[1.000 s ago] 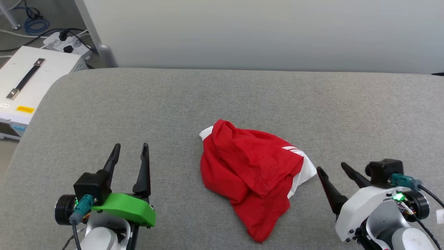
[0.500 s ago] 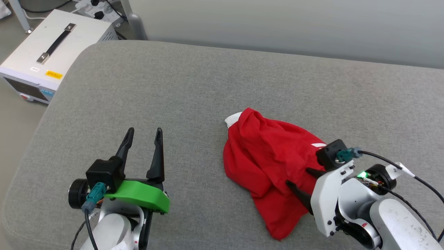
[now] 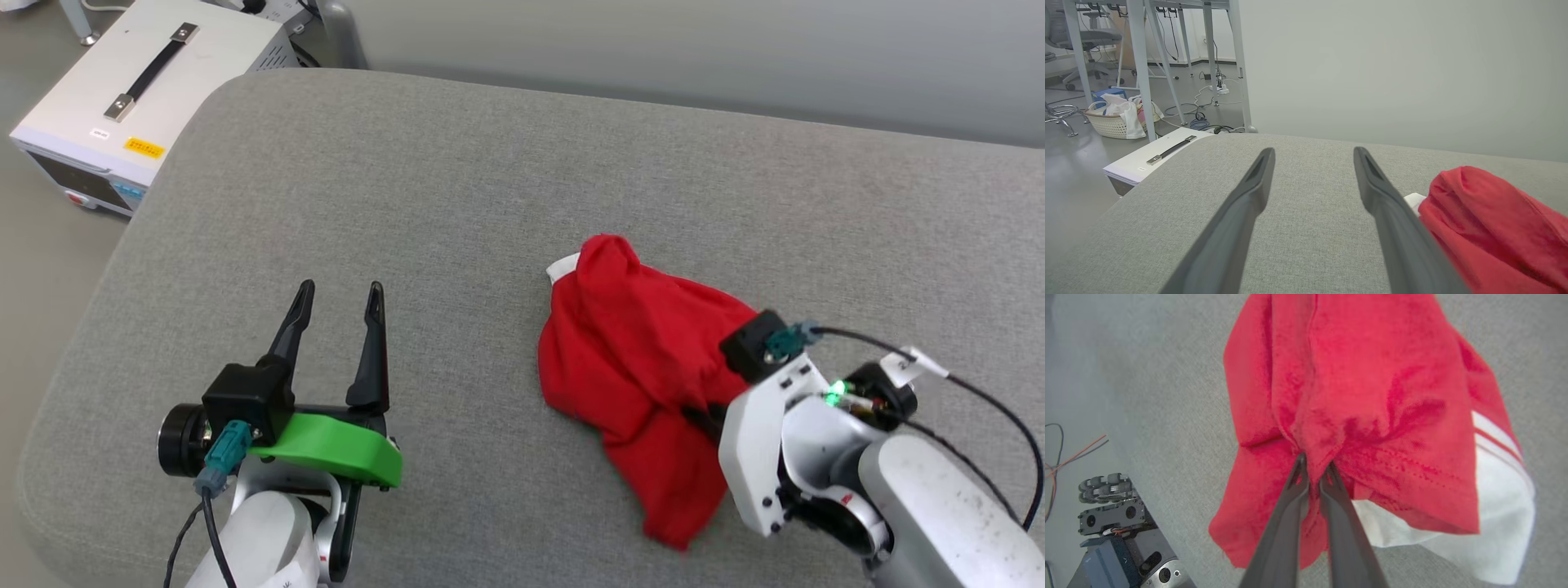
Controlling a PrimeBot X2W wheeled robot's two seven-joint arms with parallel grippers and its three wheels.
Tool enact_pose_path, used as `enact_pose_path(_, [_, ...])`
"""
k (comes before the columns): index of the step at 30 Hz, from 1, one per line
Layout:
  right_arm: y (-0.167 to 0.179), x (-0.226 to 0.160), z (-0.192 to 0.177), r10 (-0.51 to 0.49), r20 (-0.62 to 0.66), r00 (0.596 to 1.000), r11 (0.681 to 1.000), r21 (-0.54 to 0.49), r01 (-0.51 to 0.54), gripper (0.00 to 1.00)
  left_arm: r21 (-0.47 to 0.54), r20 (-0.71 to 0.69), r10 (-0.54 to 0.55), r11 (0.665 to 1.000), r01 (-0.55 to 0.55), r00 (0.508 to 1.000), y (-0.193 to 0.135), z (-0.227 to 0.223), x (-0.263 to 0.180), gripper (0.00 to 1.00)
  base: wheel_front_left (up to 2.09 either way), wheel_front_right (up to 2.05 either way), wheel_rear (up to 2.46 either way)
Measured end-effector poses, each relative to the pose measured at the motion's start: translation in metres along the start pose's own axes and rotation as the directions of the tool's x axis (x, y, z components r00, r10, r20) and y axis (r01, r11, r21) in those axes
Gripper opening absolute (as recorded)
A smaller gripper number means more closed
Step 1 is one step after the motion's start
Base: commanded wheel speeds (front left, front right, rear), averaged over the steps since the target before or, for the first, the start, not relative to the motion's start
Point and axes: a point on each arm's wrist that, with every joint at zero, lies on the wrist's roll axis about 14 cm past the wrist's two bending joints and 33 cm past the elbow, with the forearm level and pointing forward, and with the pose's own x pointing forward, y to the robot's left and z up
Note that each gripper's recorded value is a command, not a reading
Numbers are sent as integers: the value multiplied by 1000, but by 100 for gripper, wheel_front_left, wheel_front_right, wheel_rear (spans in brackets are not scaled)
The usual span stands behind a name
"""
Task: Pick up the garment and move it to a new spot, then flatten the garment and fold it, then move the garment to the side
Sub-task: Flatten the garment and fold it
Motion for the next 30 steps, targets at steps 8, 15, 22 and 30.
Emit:
enact_pose_path(8, [-37, -38, 72, -128, 294, 947, 992, 27, 125, 0, -4, 11, -25, 1000, 25, 1000, -9, 1, 6, 100, 0, 0, 0])
enact_pose_path(15, [-121, -97, 57, -419, 344, 840, 903, 258, 344, 0, -12, 3, -69, 998, 69, 998, -24, -3, 14, 100, 0, 0, 0])
enact_pose_path(22, [-167, -135, -52, -628, 122, 769, 698, 525, 487, 0, -21, -13, -117, 993, 117, 993, -40, -11, 20, 100, 0, 0, 0])
enact_pose_path(30, [-146, -131, -143, -629, -85, 773, 539, 668, 513, 8, -25, -32, -146, 989, 145, 989, -49, -18, 23, 100, 0, 0, 0])
